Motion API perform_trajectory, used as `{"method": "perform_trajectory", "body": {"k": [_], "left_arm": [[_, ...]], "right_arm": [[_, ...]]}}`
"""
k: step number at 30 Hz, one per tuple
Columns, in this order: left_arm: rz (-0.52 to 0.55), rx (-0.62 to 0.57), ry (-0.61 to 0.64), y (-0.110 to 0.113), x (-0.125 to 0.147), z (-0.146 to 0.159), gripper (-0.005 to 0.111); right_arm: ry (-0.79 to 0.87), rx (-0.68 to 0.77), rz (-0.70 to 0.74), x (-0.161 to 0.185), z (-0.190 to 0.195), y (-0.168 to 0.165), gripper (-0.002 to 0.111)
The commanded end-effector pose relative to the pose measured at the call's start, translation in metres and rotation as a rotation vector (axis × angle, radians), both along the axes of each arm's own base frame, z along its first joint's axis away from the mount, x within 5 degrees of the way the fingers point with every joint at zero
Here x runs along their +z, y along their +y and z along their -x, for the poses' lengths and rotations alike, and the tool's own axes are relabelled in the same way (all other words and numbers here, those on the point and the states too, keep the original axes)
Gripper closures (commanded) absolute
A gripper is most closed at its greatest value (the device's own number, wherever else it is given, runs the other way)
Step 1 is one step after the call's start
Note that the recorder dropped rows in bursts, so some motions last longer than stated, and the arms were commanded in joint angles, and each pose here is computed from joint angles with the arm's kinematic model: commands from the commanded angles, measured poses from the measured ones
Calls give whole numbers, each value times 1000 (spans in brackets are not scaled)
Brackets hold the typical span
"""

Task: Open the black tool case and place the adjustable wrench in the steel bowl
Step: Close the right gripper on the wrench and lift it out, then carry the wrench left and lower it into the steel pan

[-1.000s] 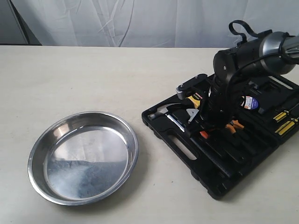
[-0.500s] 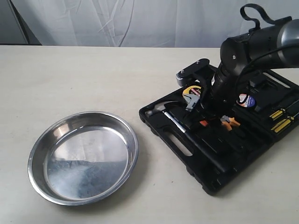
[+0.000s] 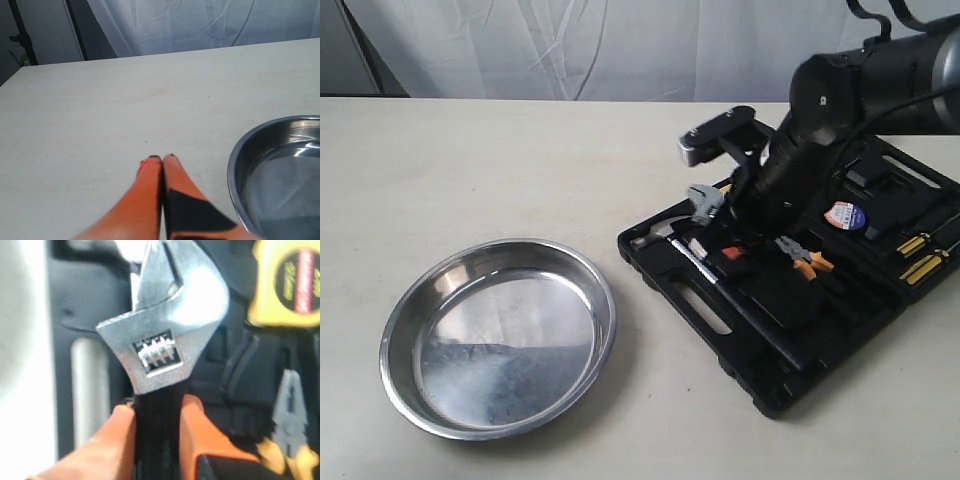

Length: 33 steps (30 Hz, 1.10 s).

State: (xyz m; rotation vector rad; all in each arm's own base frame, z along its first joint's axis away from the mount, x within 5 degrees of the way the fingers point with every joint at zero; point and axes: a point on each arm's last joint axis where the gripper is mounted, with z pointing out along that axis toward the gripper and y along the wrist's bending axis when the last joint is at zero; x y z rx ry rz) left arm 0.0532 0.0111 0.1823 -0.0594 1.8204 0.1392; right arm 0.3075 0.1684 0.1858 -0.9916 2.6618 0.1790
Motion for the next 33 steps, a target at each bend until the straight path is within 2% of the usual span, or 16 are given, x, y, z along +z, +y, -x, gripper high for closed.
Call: {"method": "perform_trajectory", "body": {"k": [1,3,7,12,16,23,26,31,33], "left_arm": [[2,1,-15,0,2,0,107],[2,1,-15,0,2,0,107],[2,1,-15,0,2,0,107],[2,1,-15,0,2,0,107],[2,1,-15,0,2,0,107],[2,1,-15,0,2,0,107],[2,1,-15,0,2,0,107],[2,1,-15,0,2,0,107],[2,1,-15,0,2,0,107]], "right_arm": [[-38,135,-193,37,14,55,108],[-14,219,-232,40,19,87,108],[45,357,-220,31,28,141,108],[50,453,-226,14,32,194,108],[100,479,-196,-7,29,209,108],[117,463,-183,-28,23,216,107],[108,444,-150,-30,21,214,98],[107,420,-119,-30,19,210,66],[118,423,-110,-30,20,209,62]]}}
